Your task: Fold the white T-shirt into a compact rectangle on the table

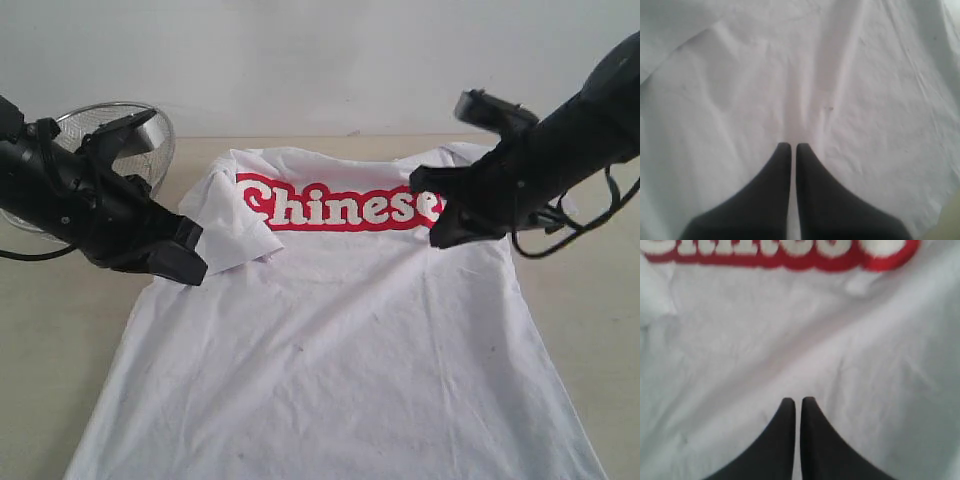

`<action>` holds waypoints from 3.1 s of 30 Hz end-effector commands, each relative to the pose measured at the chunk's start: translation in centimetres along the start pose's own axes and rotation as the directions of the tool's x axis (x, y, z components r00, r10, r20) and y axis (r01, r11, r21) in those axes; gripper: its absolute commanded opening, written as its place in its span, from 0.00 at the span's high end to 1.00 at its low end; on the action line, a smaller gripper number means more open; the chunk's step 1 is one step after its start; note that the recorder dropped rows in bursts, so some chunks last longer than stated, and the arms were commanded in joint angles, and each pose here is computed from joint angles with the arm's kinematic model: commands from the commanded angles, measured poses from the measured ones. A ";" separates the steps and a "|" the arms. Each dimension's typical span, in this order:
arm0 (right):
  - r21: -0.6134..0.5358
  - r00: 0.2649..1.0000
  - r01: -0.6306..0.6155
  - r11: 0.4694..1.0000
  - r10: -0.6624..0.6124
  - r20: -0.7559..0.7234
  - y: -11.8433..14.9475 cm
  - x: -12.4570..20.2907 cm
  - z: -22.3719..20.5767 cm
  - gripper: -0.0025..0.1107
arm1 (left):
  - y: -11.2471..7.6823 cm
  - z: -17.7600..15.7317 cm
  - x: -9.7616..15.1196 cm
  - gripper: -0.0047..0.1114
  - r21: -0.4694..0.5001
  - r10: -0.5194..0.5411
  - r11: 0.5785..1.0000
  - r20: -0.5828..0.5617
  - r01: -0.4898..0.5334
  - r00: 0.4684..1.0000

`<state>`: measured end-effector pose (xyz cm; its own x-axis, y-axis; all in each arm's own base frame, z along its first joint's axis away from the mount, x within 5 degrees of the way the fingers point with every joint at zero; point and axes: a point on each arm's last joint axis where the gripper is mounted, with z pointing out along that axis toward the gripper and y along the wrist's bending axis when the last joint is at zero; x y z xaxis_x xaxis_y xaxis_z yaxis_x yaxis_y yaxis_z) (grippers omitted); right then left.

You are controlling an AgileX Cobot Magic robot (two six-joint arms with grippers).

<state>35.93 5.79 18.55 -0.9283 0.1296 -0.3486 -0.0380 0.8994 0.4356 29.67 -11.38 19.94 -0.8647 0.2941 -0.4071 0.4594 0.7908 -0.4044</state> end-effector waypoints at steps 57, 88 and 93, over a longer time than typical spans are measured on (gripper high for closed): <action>0.100 0.967 0.107 0.989 -0.080 -0.243 -0.3 13.1 -1.1 0.98 | -0.4 5.2 9.9 0.92 -0.027 -0.154 0.988 -0.341 0.154 0.928; -0.012 0.987 0.137 0.991 -0.135 0.085 -2.7 -13.0 8.8 0.98 | 6.5 11.2 -13.0 0.92 -0.109 0.025 0.994 0.116 -0.013 0.993; -0.004 0.990 0.142 0.990 -0.142 0.004 -3.8 -11.9 10.6 0.98 | 7.6 12.4 -11.8 0.92 -0.160 0.019 0.987 0.014 -0.017 1.000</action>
<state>51.22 5.56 12.93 -0.9001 0.0366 -0.4341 -0.1549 0.9044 0.3976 45.94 -15.85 11.91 -0.8418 0.2798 -0.4616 0.4404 0.8504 -0.2878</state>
